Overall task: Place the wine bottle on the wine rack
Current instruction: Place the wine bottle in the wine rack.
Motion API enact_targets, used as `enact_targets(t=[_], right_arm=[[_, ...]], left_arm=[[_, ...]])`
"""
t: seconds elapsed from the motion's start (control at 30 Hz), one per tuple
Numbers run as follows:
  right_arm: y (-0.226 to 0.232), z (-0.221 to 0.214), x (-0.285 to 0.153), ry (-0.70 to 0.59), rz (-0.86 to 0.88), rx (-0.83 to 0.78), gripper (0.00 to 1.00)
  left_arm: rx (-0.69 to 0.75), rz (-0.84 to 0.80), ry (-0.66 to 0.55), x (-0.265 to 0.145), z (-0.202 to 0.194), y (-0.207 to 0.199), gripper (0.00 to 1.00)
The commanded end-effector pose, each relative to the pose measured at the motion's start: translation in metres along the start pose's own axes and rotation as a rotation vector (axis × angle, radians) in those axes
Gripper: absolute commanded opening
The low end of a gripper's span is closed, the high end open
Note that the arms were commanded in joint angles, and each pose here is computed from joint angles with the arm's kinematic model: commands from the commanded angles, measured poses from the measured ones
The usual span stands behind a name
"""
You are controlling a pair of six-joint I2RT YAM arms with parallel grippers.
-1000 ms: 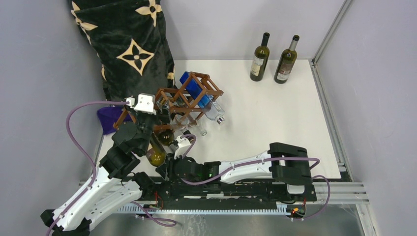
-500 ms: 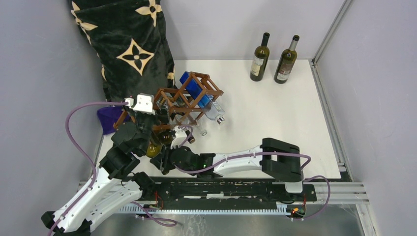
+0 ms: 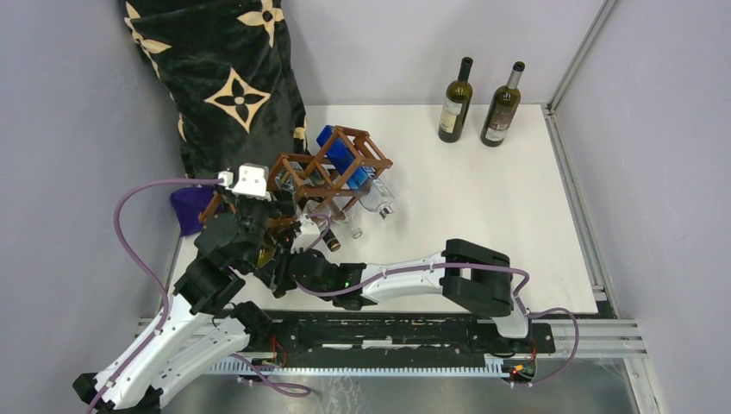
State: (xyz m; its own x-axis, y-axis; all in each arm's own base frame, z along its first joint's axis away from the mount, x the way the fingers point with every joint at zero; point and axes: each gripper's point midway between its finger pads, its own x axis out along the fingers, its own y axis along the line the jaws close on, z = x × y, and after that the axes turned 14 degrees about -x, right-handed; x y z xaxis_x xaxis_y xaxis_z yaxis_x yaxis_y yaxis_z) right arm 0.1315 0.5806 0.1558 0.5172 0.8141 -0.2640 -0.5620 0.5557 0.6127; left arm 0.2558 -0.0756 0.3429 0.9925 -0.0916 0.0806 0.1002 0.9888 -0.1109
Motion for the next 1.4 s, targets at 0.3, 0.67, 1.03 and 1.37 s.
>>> enact_targets(t=[0.3,0.67,1.03,1.37], right_arm=[[0.055,0.117,0.013,-0.35,0.122,0.241,0.25],[0.042,0.119,0.016,-0.337,0.186,0.333,0.62],[0.042,0.111,0.007,-0.277,0.223,0.275,0.72],[0.061,0.092,-0.007,-0.241,0.252,0.1,0.71]], left_arm=[[-0.031,0.032,-0.069,0.0,0.018,0.008,1.0],[-0.025,0.057,-0.074,0.0,0.017,0.013,1.0],[-0.023,0.048,-0.067,0.001,0.015,0.011,1.0],[-0.023,0.047,-0.066,0.002,0.015,0.011,1.0]])
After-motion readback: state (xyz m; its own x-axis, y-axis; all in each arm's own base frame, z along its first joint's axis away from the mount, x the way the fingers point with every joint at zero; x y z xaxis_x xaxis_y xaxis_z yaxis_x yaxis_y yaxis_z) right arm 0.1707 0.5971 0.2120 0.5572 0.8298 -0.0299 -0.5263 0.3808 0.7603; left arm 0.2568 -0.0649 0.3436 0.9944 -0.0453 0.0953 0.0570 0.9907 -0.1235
